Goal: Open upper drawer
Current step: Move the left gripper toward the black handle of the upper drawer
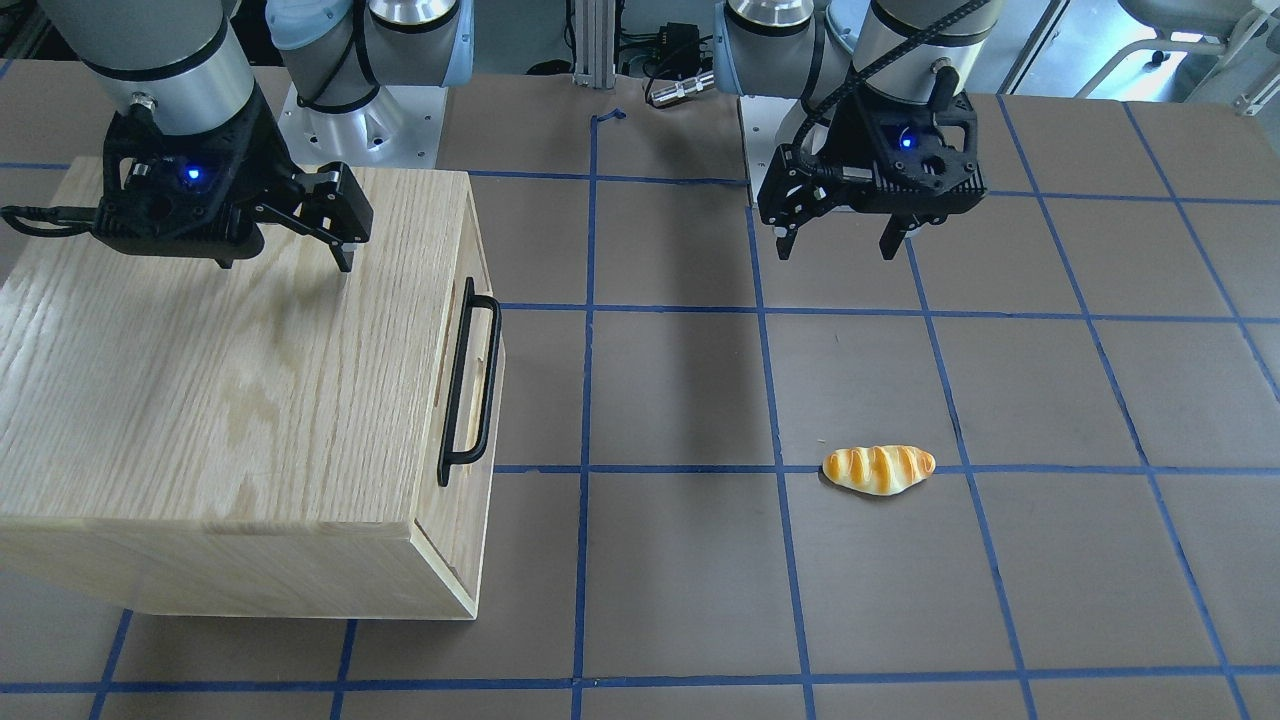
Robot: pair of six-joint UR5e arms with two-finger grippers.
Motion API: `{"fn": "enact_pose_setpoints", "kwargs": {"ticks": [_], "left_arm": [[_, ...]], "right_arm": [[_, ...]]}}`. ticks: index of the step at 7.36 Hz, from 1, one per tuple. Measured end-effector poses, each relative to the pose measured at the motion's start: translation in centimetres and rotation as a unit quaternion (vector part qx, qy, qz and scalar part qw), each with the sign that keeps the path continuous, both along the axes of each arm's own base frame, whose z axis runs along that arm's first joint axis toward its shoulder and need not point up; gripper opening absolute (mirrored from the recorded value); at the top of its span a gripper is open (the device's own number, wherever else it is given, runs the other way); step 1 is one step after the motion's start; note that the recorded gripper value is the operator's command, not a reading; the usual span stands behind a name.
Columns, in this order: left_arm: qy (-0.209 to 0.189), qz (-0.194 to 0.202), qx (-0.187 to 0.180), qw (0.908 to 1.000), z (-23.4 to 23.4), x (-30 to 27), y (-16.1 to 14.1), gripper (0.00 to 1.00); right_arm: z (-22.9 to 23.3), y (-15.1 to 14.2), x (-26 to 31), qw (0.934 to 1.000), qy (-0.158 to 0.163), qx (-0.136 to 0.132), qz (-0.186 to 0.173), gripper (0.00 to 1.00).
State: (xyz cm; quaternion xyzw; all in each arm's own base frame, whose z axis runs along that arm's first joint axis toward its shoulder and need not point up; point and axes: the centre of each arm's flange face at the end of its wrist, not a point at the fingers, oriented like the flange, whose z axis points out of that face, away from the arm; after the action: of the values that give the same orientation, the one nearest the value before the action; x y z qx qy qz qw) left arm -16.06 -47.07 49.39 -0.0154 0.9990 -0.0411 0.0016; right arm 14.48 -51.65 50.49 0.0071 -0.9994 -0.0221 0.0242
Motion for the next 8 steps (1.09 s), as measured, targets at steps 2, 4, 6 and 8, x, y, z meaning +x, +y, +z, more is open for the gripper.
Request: {"fn": "enact_pose_setpoints", "kwargs": {"ticks": [2,4,6,8], "left_arm": [[0.0,0.001,-0.001,1.0,0.0,0.1,-0.3,1.0],[0.018,0.007,-0.001,0.9998,0.0,-0.2,-1.2,1.0],[0.038,0.014,-0.005,0.9992,-0.8,-0.8,-2.8,1.0],[0.036,0.013,-0.011,0.9992,-0.9,-1.0,-4.1,1.0]], "right_arm": [[0.0,0.0,0.0,1.0,0.0,0.0,0.0,1.0],[0.0,0.0,0.0,1.0,0.0,0.0,-0.001,1.0],[0.0,0.0,0.0,1.0,0.0,0.0,-0.001,1.0],[0.0,0.0,0.0,1.0,0.0,0.0,-0.001,1.0]]}}
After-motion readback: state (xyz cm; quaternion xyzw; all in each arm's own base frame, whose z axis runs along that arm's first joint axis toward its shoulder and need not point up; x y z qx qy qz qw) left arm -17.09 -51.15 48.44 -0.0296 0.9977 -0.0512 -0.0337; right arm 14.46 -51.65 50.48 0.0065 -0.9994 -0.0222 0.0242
